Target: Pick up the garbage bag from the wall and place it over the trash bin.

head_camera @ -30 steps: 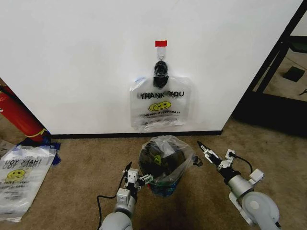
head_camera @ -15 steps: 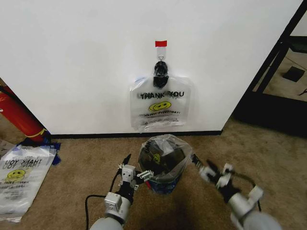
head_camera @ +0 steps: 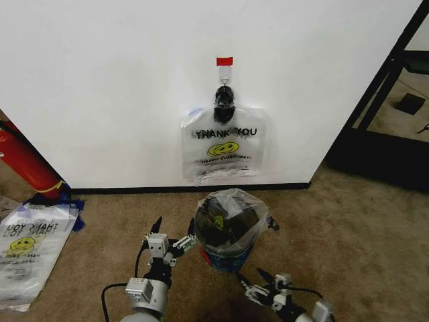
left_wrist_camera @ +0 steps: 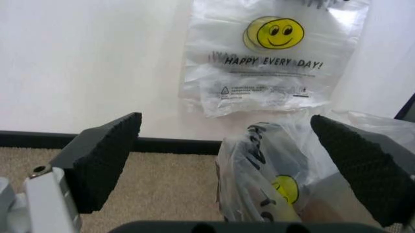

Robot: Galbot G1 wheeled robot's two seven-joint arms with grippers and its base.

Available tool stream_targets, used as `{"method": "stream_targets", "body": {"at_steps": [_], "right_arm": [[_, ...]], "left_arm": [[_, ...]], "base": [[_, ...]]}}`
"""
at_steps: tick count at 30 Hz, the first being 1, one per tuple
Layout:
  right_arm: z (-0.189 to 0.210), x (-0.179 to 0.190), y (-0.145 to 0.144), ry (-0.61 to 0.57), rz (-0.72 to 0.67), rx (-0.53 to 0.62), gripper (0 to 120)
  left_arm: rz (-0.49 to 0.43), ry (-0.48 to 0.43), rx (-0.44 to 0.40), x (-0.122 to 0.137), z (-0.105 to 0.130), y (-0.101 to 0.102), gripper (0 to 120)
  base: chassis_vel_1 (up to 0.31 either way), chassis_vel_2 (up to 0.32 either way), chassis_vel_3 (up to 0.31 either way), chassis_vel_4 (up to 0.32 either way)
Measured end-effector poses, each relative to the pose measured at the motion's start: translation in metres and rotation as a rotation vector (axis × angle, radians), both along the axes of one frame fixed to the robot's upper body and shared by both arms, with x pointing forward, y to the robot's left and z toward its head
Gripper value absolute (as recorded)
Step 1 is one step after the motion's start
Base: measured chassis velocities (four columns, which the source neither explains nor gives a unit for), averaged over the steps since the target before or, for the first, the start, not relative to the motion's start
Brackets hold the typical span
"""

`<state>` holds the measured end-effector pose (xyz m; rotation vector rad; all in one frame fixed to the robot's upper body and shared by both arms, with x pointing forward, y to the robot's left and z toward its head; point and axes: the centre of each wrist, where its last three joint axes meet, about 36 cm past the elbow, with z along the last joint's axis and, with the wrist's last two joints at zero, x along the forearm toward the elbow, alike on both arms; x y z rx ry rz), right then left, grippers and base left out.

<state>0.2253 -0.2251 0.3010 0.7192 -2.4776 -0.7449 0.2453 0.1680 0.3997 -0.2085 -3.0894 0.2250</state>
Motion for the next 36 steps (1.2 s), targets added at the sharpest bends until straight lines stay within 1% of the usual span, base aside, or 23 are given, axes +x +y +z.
{"method": "stream_targets", "body": {"at_steps": [2,4,5,6,9,10,11,13,17,18,21,22,23,25,33,36], "right_arm": [[0.000,0.000,0.002,0.001,-0.001,0.005,84],[0.000,0.001,0.002,0.000,-0.002,0.006,82],[-0.001,0.003,0.004,-0.001,-0.010,0.008,74],[-0.002,0.004,0.005,-0.003,-0.016,0.009,72],[-0.003,0.010,0.004,-0.008,-0.047,0.011,57],[-0.003,0.010,0.003,-0.008,-0.050,0.010,54],[-0.003,0.010,0.003,-0.008,-0.050,0.010,54],[-0.004,0.008,0.002,-0.002,-0.051,0.007,44],[-0.005,0.011,0.002,-0.007,-0.058,0.011,28],[-0.005,0.011,0.002,-0.007,-0.058,0.011,28],[-0.004,0.014,0.004,-0.013,-0.063,0.018,15],[-0.004,0.014,0.005,-0.013,-0.062,0.020,13],[-0.004,0.014,0.006,-0.011,-0.061,0.022,6],[-0.005,0.011,0.007,-0.005,-0.059,0.023,0],[-0.010,0.008,0.010,0.011,-0.065,0.025,0],[-0.020,0.009,0.012,0.035,-0.076,0.021,0]], "left_arm": [[0.000,0.001,0.003,-0.001,0.000,0.000,100],[0.000,0.001,0.002,-0.001,0.000,0.000,100],[-0.001,0.001,0.001,-0.002,0.000,-0.001,100],[-0.002,0.002,0.001,-0.002,0.000,-0.001,100],[-0.010,0.003,-0.001,-0.003,-0.001,-0.005,100],[-0.011,0.003,-0.001,-0.003,-0.001,-0.005,100],[-0.011,0.003,-0.001,-0.003,-0.001,-0.005,100],[-0.014,0.004,-0.002,-0.004,-0.001,-0.006,100],[-0.015,0.002,0.003,-0.003,-0.001,-0.005,100],[-0.015,0.002,0.003,-0.003,-0.001,-0.005,100],[-0.012,-0.003,0.005,-0.002,0.001,-0.003,100],[-0.011,-0.003,0.005,-0.002,0.002,-0.003,100],[-0.010,-0.004,0.006,-0.002,0.003,-0.002,100],[-0.009,-0.004,0.007,-0.003,0.003,-0.001,100],[-0.009,0.002,0.004,-0.005,0.003,-0.003,100],[-0.011,0.007,0.005,-0.007,0.002,-0.004,100]], "base": [[0.000,0.000,0.000,0.000],[0.000,0.000,0.000,0.000],[0.000,0.000,0.000,0.000],[0.000,0.000,0.000,0.000],[0.000,0.000,0.000,0.000],[0.000,0.000,0.000,0.000],[0.000,0.000,0.000,0.000],[0.000,0.000,0.000,0.000],[0.000,0.000,0.000,0.000],[0.000,0.000,0.000,0.000],[0.000,0.000,0.000,0.000],[0.000,0.000,0.000,0.000],[0.000,0.000,0.000,0.000],[0.000,0.000,0.000,0.000],[0.000,0.000,0.000,0.000],[0.000,0.000,0.000,0.000]]}}
